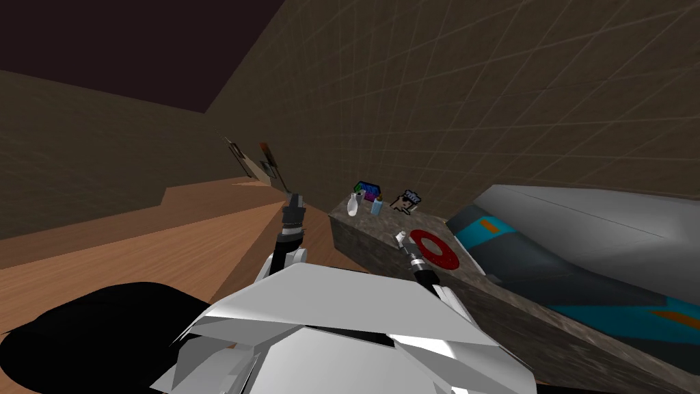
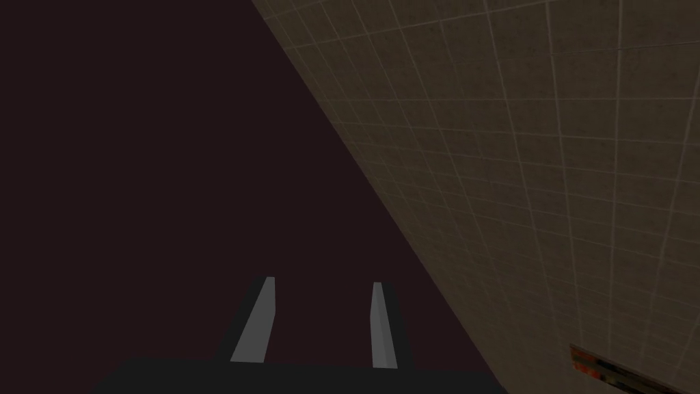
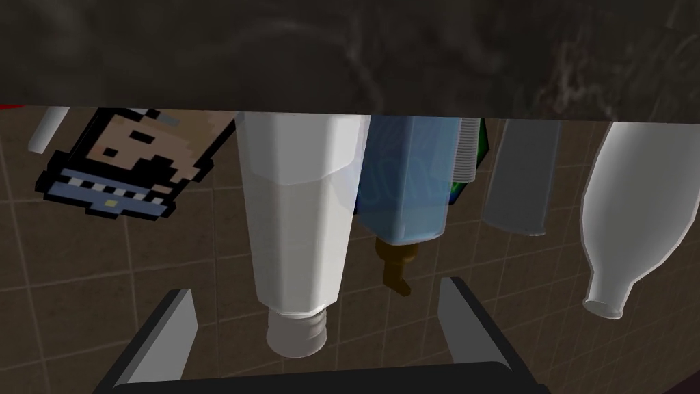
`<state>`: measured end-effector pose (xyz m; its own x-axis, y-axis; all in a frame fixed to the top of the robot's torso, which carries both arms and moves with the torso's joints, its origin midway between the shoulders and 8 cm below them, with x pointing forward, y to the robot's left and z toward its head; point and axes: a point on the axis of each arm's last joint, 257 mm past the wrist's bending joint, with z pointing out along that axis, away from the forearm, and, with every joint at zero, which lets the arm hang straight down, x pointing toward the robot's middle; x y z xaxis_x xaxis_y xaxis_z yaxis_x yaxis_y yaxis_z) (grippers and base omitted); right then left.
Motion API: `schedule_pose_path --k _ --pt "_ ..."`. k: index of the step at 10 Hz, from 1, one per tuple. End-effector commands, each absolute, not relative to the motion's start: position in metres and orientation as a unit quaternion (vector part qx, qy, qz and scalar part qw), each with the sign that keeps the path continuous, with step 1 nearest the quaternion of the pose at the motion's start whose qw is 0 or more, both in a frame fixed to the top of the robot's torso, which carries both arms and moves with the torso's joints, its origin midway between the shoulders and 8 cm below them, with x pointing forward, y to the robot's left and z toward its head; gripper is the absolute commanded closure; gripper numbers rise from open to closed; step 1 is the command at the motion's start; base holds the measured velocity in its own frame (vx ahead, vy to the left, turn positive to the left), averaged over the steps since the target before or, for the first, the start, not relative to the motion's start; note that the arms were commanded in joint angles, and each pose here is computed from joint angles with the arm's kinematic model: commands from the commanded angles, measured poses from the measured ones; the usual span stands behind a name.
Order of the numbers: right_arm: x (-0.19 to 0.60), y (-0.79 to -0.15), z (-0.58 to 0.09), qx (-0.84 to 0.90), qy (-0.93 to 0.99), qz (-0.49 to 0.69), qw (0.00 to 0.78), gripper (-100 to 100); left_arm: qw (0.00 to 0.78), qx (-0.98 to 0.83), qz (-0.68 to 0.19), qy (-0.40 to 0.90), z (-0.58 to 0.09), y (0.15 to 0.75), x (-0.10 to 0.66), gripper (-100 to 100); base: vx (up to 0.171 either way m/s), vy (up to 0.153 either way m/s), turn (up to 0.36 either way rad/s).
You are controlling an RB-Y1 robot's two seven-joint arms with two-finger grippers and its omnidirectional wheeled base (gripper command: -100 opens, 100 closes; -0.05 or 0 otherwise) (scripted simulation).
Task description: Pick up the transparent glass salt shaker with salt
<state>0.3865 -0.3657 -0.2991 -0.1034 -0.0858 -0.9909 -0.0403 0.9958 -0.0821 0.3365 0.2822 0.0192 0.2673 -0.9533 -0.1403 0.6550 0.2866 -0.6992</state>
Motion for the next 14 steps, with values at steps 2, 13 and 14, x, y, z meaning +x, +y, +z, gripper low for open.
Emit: schedule_pose_path --k 2,13,14 --pt "0.400 -0.372 -0.298 -0.042 0.738 -0.019 0.673 -100 0.751 -0.264 -0.536 0.282 0.019 0.282 0.337 0 -0.027 0.010 0.053" --pt "0.464 -0.405 -0.316 -0.025 0.741 -0.032 0.670 -100 0.751 -0.264 -0.536 0.282 0.019 0.282 0.337 0 -0.078 0.000 0.062" --pt "0.475 -0.413 -0.309 -0.025 0.736 -0.039 0.675 -100 0.751 -0.264 -0.536 0.282 0.019 0.282 0.337 0 -0.123 0.008 0.161"
